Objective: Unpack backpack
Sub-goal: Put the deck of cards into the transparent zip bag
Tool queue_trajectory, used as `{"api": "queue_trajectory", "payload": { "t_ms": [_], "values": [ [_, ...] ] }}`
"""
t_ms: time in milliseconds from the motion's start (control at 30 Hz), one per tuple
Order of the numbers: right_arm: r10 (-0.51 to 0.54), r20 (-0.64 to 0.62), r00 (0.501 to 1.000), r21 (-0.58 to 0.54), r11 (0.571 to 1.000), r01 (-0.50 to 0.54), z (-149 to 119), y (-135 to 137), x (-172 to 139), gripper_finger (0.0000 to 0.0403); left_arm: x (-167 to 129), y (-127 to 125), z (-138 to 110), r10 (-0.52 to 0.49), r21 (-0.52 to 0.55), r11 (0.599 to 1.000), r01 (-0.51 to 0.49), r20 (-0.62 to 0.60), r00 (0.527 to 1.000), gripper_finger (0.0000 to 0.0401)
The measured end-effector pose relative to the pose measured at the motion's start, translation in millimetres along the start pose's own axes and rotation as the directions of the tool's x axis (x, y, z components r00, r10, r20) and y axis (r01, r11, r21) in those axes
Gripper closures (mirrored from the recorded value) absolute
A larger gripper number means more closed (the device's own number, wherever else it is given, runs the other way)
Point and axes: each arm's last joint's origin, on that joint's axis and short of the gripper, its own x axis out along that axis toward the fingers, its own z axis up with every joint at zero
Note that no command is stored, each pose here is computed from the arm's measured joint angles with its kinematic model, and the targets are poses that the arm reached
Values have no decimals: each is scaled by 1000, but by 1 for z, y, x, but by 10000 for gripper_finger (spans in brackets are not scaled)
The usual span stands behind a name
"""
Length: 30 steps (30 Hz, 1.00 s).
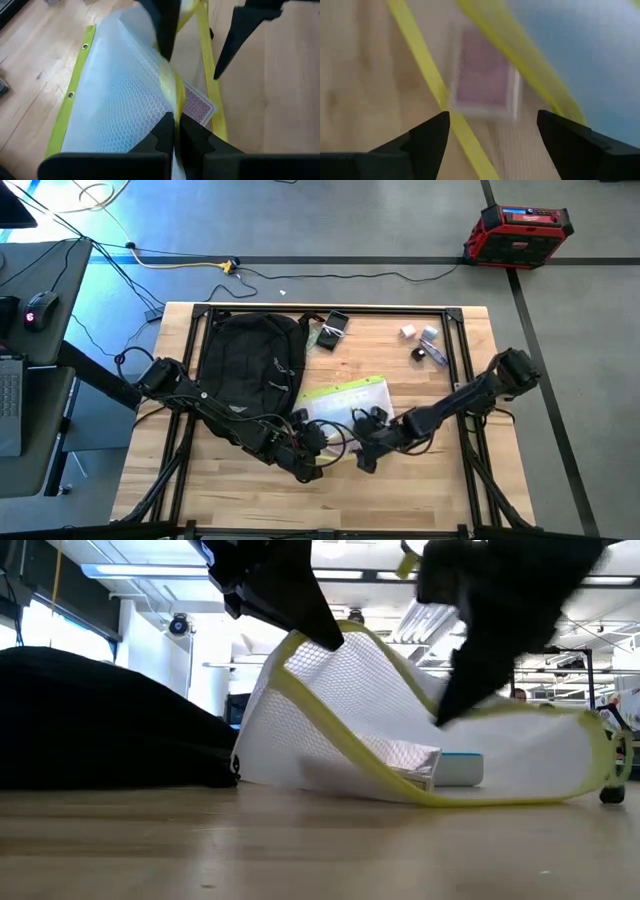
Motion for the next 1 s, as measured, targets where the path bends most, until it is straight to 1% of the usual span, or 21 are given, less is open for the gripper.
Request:
{"api": "queue_trajectory", "payload": {
  "t_ms": [67, 133, 233, 300, 367, 400, 433, 500, 533, 600, 633, 733, 933, 1000],
  "values": [
    [-70, -46, 997, 37, 997, 71, -9, -2, 5, 126, 0, 0, 0, 1, -1, 1000, -1, -1, 1000, 401],
    [-113, -63, 992, 69, 991, 117, -14, -3, 12, 133, 0, 0, 0, 6, -1, 1000, -6, 0, 1000, 401],
    [-117, -68, 991, 108, 986, 124, -15, -4, 27, 143, 0, 0, 0, 6, -1, 1000, -6, 0, 1000, 401],
    [-116, -119, 986, 117, 985, 130, -13, -9, 36, 150, 0, 0, 0, 5, -2, 1000, -5, 2, 1000, 401],
    [-117, -128, 985, 156, 978, 137, -4, -12, 42, 157, 0, 0, 0, 8, -2, 1000, -8, 2, 1000, 401],
    [-122, -124, 985, 154, 978, 140, 1, -14, 45, 160, 0, 0, 0, 9, -2, 1000, -9, 2, 1000, 401],
    [-127, -96, 987, 148, 979, 140, 6, -14, 48, 163, 0, 1, 0, 10, -1, 1000, -10, 1, 1000, 401],
    [-107, 33, 994, 144, 984, 101, 21, -10, 53, 169, 0, 0, 0, 7, -3, 1000, -7, 4, 1000, 401],
    [-73, 107, 992, 130, 990, 59, 31, -8, 53, 172, 0, 0, 0, 7, -3, 1000, -7, 4, 1000, 401],
    [0, 236, 972, 92, 996, -22, 50, -1, 50, 176, 0, 0, 0, 10, 0, 1000, -10, 2, 1000, 401],
    [27, 262, 965, 59, 997, -44, 55, 0, 49, 178, 0, 1, 0, 15, 0, 1000, -15, 3, 1000, 401],
    [56, 275, 960, 12, 998, -62, 61, 1, 48, 183, -1, 0, -1, 17, 4, 1000, -17, 3, 1000, 401],
    [16, 238, 971, -3, 1000, -15, 57, 2, 46, 190, 0, 0, 0, 10, -7, 1000, -10, 2, 1000, 401],
    [49, 223, 973, -49, 998, -39, 55, 7, 40, 191, 0, 0, 0, 8, -7, 1000, -8, 1, 1000, 401]
  ]
}}
